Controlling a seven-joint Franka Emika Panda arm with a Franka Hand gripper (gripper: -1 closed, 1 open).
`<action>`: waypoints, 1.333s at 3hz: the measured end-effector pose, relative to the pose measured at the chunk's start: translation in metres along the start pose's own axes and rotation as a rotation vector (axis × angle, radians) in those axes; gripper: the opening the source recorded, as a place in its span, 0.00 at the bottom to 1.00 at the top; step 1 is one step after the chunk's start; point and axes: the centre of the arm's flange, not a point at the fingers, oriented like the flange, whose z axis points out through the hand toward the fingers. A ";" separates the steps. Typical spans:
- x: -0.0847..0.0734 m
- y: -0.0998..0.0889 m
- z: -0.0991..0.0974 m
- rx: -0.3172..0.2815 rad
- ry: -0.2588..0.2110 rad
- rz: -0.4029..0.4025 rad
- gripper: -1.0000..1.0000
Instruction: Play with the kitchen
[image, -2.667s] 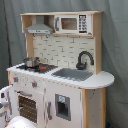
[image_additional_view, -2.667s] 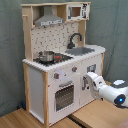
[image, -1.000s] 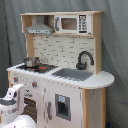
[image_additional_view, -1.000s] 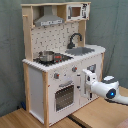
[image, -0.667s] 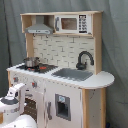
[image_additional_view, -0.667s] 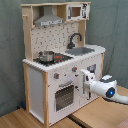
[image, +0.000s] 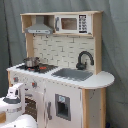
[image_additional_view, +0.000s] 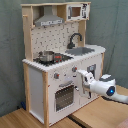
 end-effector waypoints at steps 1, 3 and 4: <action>-0.004 0.005 0.012 0.005 -0.001 -0.080 1.00; 0.002 -0.002 0.027 0.006 -0.009 -0.077 0.00; -0.001 -0.007 0.027 0.002 -0.024 -0.028 0.00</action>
